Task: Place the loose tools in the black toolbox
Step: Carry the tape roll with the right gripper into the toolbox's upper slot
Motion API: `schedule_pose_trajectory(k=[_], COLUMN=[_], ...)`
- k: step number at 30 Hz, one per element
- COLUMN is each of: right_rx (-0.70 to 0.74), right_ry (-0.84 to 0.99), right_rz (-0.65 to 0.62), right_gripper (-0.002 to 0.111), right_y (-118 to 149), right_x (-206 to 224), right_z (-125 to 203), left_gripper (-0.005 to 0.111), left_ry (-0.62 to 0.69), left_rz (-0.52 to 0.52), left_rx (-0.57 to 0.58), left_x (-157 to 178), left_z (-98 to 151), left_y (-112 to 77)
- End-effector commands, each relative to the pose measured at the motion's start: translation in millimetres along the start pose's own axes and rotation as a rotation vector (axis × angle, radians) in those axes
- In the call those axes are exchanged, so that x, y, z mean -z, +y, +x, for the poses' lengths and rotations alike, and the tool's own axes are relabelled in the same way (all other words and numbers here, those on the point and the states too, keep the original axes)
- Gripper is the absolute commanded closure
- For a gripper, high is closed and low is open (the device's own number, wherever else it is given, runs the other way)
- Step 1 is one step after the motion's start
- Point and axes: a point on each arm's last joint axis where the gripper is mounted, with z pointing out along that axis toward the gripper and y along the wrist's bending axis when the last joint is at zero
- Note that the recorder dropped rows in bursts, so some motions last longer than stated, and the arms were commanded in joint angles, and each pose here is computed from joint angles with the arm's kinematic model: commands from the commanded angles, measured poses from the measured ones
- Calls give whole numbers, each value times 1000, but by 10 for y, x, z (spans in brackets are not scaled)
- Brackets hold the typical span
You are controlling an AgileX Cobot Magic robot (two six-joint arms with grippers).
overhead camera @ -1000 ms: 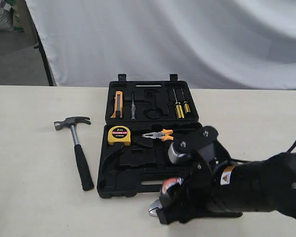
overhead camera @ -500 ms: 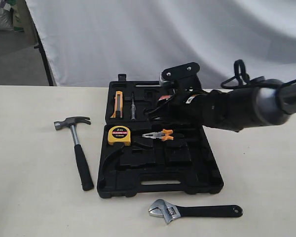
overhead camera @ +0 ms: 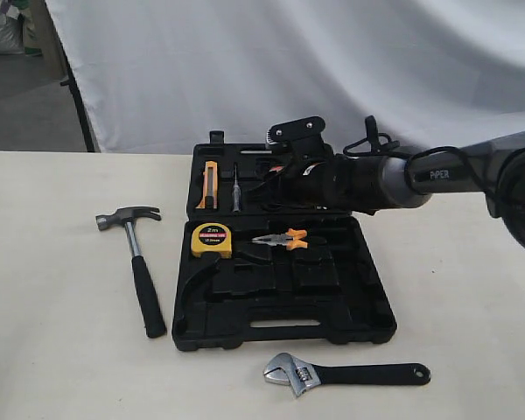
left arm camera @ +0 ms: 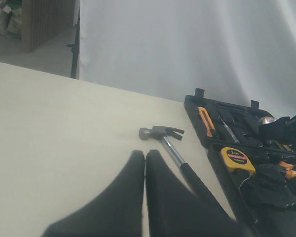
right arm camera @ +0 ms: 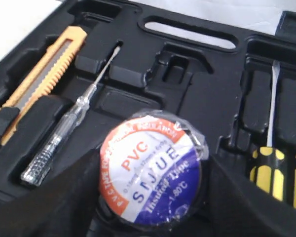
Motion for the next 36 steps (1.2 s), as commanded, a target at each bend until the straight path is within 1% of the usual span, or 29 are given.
schedule_pose_trajectory(k=[1, 10, 17, 27, 28, 29, 34, 35, 36], right_rx=[8, 3, 15, 16, 16, 16, 17, 16, 15], right_ry=[16, 8, -34, -33, -35, -35, -40, -40, -40], right_rz=[3, 5, 6, 6, 6, 6, 7, 8, 10], right_gripper=[108, 108, 108, 108, 107, 102, 72, 64, 61], right_y=[-25, -16, 76, 79, 79, 82, 90, 81, 67], right_x=[-60, -77, -77, -77, -77, -79, -78, -78, -79], right_z=[67, 66, 33, 33, 32, 35, 30, 30, 30], left_gripper=[106, 106, 106, 106, 106, 106, 106, 106, 106], left_ry=[-20, -20, -20, -20, -20, -20, -20, -20, -20], left_rz=[-21, -21, -21, -21, -21, -21, -21, -21, -21], left_rx=[0, 0, 0, 0, 0, 0, 0, 0, 0], left_x=[4, 4, 4, 4, 4, 4, 4, 4, 4], left_z=[-21, -21, -21, -21, -21, -21, -21, -21, -21], left_y=[9, 9, 9, 9, 9, 9, 9, 9, 9])
